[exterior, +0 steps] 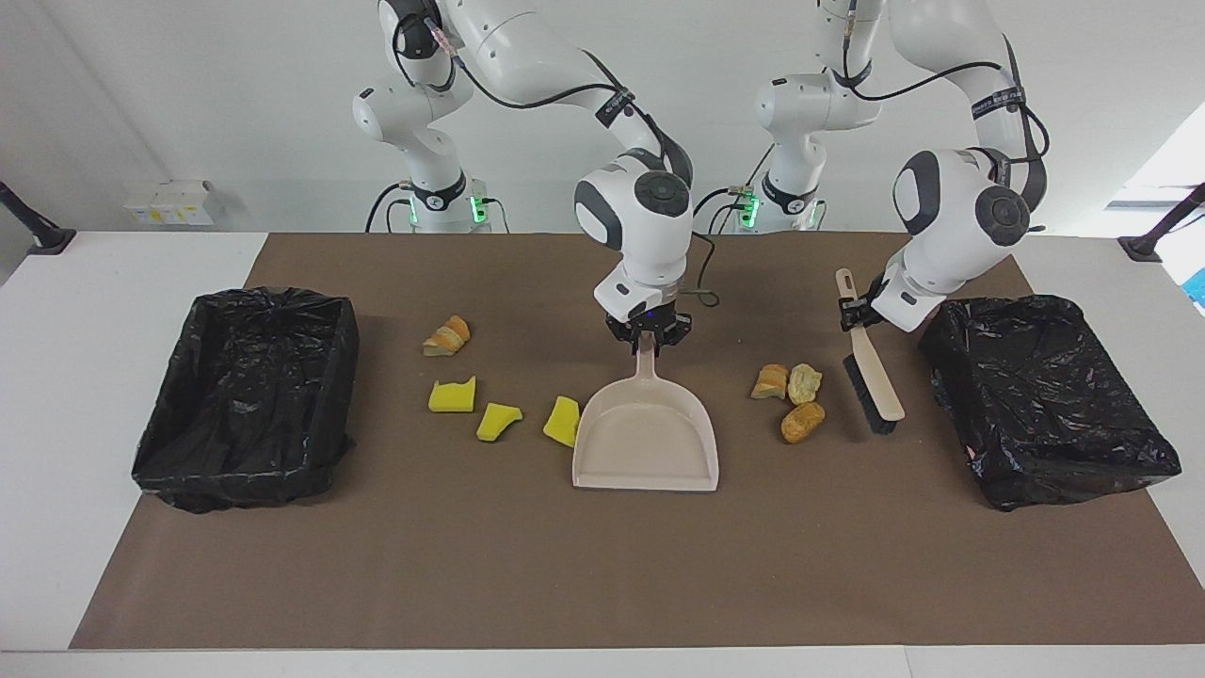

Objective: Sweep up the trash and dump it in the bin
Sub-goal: 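Grasp the dustpan handle with the right gripper and drag it toward the bread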

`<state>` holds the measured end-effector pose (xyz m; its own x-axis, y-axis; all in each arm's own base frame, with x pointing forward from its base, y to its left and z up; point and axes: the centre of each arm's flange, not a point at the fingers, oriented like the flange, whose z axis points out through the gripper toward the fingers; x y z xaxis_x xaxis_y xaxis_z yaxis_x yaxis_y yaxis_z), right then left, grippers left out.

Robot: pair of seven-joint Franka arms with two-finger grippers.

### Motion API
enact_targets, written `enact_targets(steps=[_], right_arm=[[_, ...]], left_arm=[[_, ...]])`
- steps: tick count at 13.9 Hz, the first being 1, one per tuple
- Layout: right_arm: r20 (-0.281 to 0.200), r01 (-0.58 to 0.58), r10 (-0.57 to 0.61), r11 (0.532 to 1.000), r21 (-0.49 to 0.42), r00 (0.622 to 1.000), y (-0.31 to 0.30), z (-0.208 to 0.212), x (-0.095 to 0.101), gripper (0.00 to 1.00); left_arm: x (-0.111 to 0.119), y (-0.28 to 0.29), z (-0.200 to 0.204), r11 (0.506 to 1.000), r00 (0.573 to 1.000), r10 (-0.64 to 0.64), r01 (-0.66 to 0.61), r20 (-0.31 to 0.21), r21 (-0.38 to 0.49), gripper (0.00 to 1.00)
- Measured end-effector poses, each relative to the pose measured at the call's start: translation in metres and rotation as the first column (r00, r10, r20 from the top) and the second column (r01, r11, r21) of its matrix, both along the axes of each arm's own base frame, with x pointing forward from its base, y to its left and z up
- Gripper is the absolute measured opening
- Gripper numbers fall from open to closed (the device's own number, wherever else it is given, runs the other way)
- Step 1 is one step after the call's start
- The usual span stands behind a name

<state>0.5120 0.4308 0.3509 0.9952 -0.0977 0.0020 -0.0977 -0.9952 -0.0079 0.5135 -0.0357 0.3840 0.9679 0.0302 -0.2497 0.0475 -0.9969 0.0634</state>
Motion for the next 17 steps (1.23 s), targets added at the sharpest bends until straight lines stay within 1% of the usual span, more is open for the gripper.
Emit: enact_targets(steps=[2,4,6,7,8,9,10,12,14,15,17], right_arm=[[0.002,-0.027,0.027,1.000,-0.002,1.000,-0.006,0.000,0.004,0.31],[0.001,-0.053,0.053,0.999,0.002,0.999,-0.033,0.002,0.026,0.31],[-0.001,-0.072,0.072,0.997,0.037,0.997,-0.066,0.018,0.046,0.31],[-0.002,-0.108,0.108,0.993,0.048,0.994,-0.078,0.031,0.051,0.31],[-0.005,-0.198,0.199,0.979,0.052,0.980,-0.088,0.044,0.051,0.31],[-0.009,-0.310,0.311,0.949,0.051,0.951,-0.094,0.054,0.050,0.31],[-0.023,-0.418,0.420,0.907,0.052,0.907,-0.101,0.060,0.048,0.31],[-0.061,-0.571,0.574,0.819,0.064,0.817,-0.126,0.064,0.052,0.31],[-0.066,-0.709,0.714,0.700,0.086,0.697,-0.155,0.064,0.062,0.31],[-0.066,-0.759,0.765,0.644,0.095,0.641,-0.165,0.063,0.066,0.31],[-0.086,-0.831,0.836,0.549,0.093,0.543,-0.173,0.062,0.066,0.31]], left_arm=[[0.000,0.000,0.000,1.000,1.000,0.000,0.000,0.000,0.000,0.26],[0.000,0.000,0.000,1.000,1.000,0.000,0.000,-0.001,0.000,0.26],[-0.001,0.000,-0.001,1.000,1.000,0.000,0.000,-0.002,0.000,0.26],[-0.001,0.000,-0.001,1.000,1.000,0.000,0.000,-0.002,0.000,0.26],[-0.001,0.000,-0.001,1.000,1.000,0.000,0.000,-0.002,0.000,0.26],[-0.001,0.000,-0.001,1.000,1.000,0.000,0.000,-0.002,0.000,0.26],[-0.001,0.000,-0.001,1.000,1.000,0.000,0.000,-0.002,0.000,0.26],[-0.001,0.002,-0.002,1.000,1.000,0.004,-0.004,-0.005,0.000,0.26],[-0.003,0.004,-0.004,1.000,1.000,0.008,-0.008,-0.011,0.001,0.26],[-0.004,0.005,-0.006,1.000,1.000,0.012,-0.012,-0.015,0.002,0.26],[-0.007,0.005,-0.011,0.999,0.998,0.050,-0.049,-0.029,0.013,0.26]])
